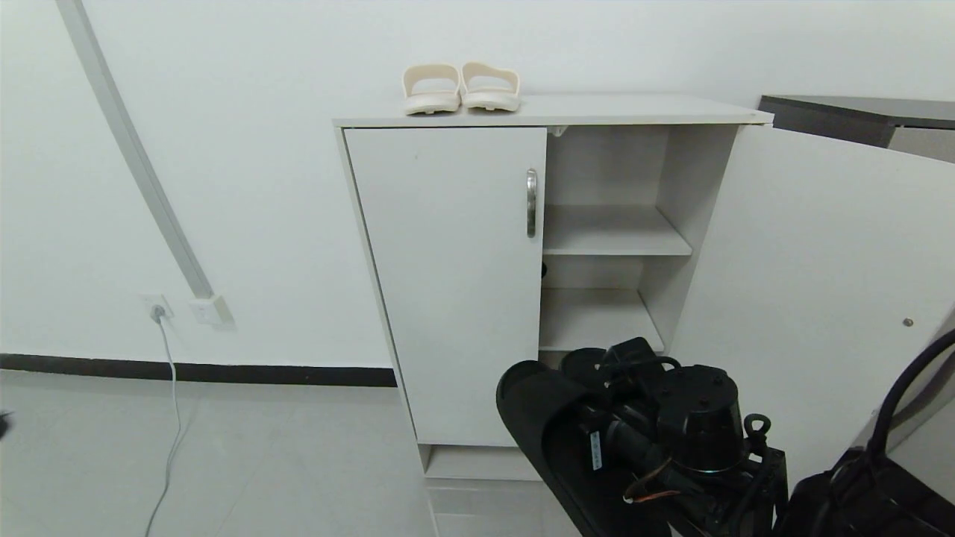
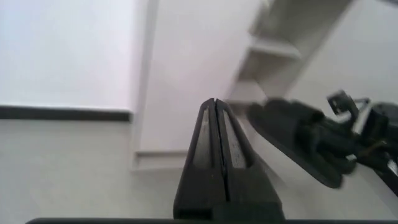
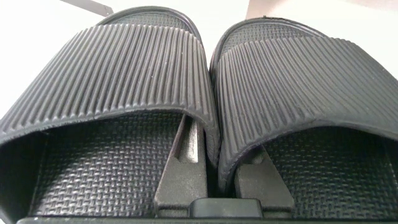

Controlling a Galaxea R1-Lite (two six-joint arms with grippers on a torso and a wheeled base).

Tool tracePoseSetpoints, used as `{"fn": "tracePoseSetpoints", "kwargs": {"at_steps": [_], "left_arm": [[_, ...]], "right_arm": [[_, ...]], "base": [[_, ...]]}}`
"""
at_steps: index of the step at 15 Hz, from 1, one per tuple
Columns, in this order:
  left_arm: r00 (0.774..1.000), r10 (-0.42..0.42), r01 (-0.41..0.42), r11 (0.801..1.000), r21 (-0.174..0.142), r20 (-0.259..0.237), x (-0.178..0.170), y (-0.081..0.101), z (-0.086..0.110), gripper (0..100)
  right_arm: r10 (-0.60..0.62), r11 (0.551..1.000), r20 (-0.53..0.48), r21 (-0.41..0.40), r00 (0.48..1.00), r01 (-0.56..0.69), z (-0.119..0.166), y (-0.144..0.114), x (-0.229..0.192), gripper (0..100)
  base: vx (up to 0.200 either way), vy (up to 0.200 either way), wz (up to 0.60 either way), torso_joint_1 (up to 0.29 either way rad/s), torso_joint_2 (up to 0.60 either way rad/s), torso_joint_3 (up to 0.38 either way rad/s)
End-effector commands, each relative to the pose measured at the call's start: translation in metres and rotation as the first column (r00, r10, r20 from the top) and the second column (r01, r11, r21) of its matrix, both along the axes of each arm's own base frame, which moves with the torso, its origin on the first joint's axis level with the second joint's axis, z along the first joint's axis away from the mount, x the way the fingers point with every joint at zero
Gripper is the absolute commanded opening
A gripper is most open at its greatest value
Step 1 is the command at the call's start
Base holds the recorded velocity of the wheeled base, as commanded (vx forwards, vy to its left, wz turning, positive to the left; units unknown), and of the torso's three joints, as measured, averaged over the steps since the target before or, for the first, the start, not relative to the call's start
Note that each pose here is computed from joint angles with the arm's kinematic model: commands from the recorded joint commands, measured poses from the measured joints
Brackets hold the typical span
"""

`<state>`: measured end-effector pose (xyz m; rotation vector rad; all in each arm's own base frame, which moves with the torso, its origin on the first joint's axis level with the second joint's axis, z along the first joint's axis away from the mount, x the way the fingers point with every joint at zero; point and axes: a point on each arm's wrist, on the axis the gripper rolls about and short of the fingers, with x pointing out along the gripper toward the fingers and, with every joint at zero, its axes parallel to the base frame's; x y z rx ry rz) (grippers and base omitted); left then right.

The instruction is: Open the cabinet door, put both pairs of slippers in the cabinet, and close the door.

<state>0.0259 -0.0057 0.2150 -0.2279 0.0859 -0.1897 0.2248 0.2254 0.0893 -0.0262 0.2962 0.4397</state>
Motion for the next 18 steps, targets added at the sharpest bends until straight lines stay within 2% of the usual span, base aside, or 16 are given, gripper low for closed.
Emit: {"fn": "tracePoseSetpoints", "kwargs": {"at_steps": [1, 2, 4, 6, 7, 9, 10, 11, 12, 16, 17, 18], "left_arm": [[0.967, 0.234, -0.236, 0.972, 0.004, 0.105, -0.047, 0.014, -0.039, 0], [0.948, 0.296, -0.3, 0.954, 0.017, 0.116, -0.052, 0.014, -0.052, 0], [0.931, 0.341, -0.348, 0.937, 0.03, 0.132, -0.058, 0.014, -0.072, 0], [0.92, 0.377, -0.384, 0.922, 0.057, 0.107, -0.057, 0.012, -0.099, 0], [0.916, 0.391, -0.398, 0.914, 0.084, 0.088, -0.055, 0.012, -0.109, 0], [0.916, 0.395, -0.4, 0.909, 0.117, 0.069, -0.052, 0.011, -0.129, 0], [0.92, 0.38, -0.39, 0.912, 0.126, 0.097, -0.051, 0.01, -0.135, 0], [0.931, 0.34, -0.355, 0.927, 0.118, 0.131, -0.049, 0.009, -0.135, 0], [0.949, 0.29, -0.305, 0.944, 0.126, 0.125, -0.049, 0.008, -0.136, 0], [0.953, 0.278, -0.294, 0.946, 0.136, 0.123, -0.049, 0.008, -0.136, 0], [0.954, 0.273, -0.291, 0.944, 0.158, 0.128, -0.049, 0.008, -0.136, 0], [0.961, 0.255, -0.273, 0.932, 0.237, 0.105, -0.049, 0.008, -0.14, 0]], "right_arm": [[-0.005, 1.0, -0.009, -0.011, 1.0, 0.004, -0.005, 0.001, 0.002, 0], [-0.005, 1.0, -0.013, -0.015, 1.0, 0.004, -0.007, 0.001, 0.002, 0], [-0.005, 1.0, -0.018, -0.021, 1.0, 0.004, -0.009, 0.001, 0.002, 0], [-0.004, 1.0, -0.019, -0.023, 1.0, 0.004, -0.009, 0.001, 0.002, 0], [-0.005, 1.0, -0.02, -0.022, 1.0, 0.004, -0.009, 0.001, 0.002, 0], [-0.004, 1.0, -0.019, -0.023, 1.0, 0.004, -0.009, 0.001, 0.002, 0], [-0.006, 1.0, -0.017, -0.022, 1.0, 0.005, -0.009, 0.001, 0.002, 0], [-0.004, 1.0, -0.018, -0.022, 1.0, 0.004, -0.009, 0.001, 0.002, 0], [-0.003, 1.0, -0.02, -0.024, 1.0, 0.002, -0.01, 0.001, 0.002, 0], [-0.001, 1.0, -0.019, -0.023, 1.0, 0.001, -0.01, 0.002, 0.002, 0], [-0.002, 1.0, -0.018, -0.025, 1.0, 0.002, -0.01, 0.002, 0.002, 0], [0.0, 1.0, -0.015, -0.024, 1.0, 0.0, -0.01, 0.003, 0.002, 0]], "base": [[0.0, 0.0, 0.0, 0.0, 0.0, 0.0], [0.0, 0.0, 0.0, 0.0, 0.0, 0.0], [0.0, 0.0, 0.0, 0.0, 0.0, 0.0], [0.0, 0.0, 0.0, 0.0, 0.0, 0.0], [0.0, 0.0, 0.0, 0.0, 0.0, 0.0], [0.0, 0.0, 0.0, 0.0, 0.0, 0.0], [0.0, 0.0, 0.0, 0.0, 0.0, 0.0], [0.0, 0.0, 0.0, 0.0, 0.0, 0.0], [0.0, 0.0, 0.0, 0.0, 0.0, 0.0], [0.0, 0.0, 0.0, 0.0, 0.0, 0.0], [0.0, 0.0, 0.0, 0.0, 0.0, 0.0], [0.0, 0.0, 0.0, 0.0, 0.0, 0.0]]}}
